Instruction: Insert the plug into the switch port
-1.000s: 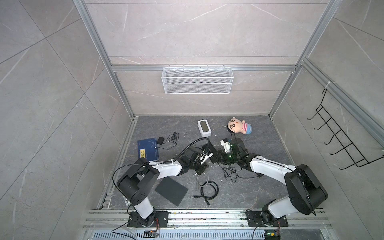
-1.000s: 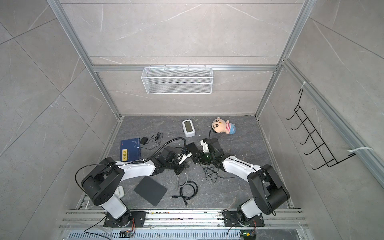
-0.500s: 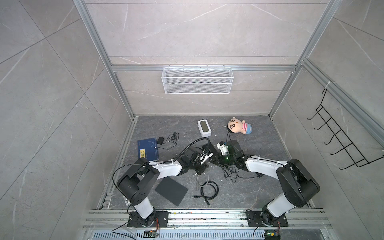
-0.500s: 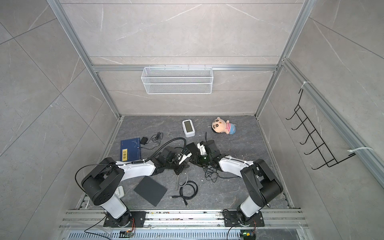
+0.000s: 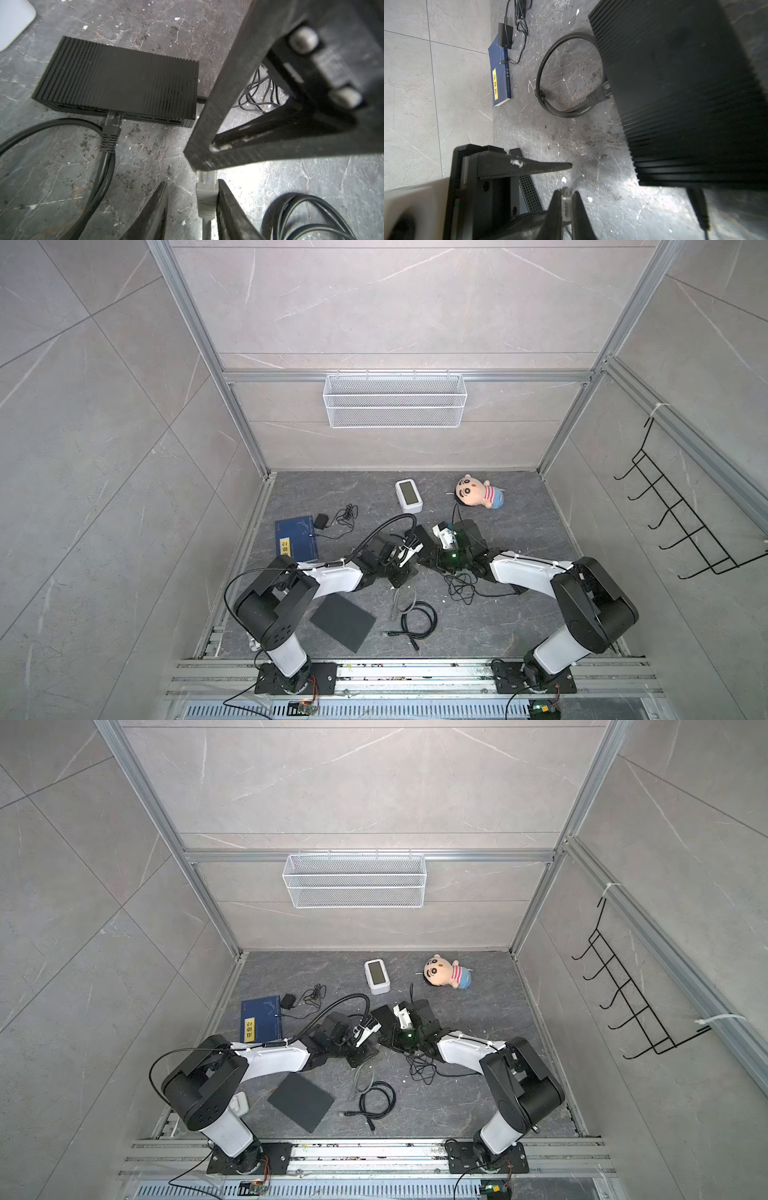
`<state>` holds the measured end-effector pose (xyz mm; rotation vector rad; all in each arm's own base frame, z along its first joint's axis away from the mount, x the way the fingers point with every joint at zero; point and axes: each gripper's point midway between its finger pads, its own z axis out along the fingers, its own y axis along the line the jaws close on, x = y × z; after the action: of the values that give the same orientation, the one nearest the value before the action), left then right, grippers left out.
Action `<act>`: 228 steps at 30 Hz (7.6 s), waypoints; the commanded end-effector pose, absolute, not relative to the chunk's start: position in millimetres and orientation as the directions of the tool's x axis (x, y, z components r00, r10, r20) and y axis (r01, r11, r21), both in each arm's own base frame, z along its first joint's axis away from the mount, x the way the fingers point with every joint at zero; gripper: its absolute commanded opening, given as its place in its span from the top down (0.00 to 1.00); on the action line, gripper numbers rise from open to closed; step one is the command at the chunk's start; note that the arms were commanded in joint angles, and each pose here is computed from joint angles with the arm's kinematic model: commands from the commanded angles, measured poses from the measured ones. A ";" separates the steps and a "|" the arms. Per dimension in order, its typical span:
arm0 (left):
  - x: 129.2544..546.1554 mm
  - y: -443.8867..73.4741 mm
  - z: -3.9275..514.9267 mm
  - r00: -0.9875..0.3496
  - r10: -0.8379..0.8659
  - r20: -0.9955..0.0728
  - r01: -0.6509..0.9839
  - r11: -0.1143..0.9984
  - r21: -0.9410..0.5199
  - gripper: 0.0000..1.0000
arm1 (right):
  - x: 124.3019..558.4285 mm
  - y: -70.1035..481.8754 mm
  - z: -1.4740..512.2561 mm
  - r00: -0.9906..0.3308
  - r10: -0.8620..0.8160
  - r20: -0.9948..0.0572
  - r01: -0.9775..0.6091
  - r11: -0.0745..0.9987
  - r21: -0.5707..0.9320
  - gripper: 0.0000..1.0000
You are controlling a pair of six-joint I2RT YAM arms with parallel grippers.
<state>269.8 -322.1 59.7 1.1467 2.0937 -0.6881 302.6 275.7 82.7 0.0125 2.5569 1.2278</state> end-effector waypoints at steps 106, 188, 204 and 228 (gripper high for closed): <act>294.0 -322.6 15.7 -0.499 0.721 -0.481 0.866 0.442 -0.235 0.99 | 372.3 208.9 11.0 -0.915 0.061 -0.399 -0.119 0.904 0.411 0.31; 322.9 -347.3 35.2 -0.537 0.573 -0.620 0.808 0.561 -0.181 1.00 | 349.0 222.7 1.4 -0.936 0.055 -0.349 -0.111 0.892 0.439 0.36; 328.6 -362.7 51.9 -0.557 0.516 -0.651 0.796 0.555 -0.241 1.00 | 346.9 233.9 -0.9 -0.939 0.064 -0.338 -0.108 0.878 0.467 0.36; 328.3 -341.8 64.2 -0.437 0.668 -0.603 0.881 0.451 -0.140 0.99 | 344.5 247.8 -1.7 -0.903 -0.047 -0.428 -0.255 0.859 0.443 0.37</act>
<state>310.5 -324.7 29.4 1.2956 2.3853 -0.5973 379.6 238.5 31.0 -0.1557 2.5002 0.6470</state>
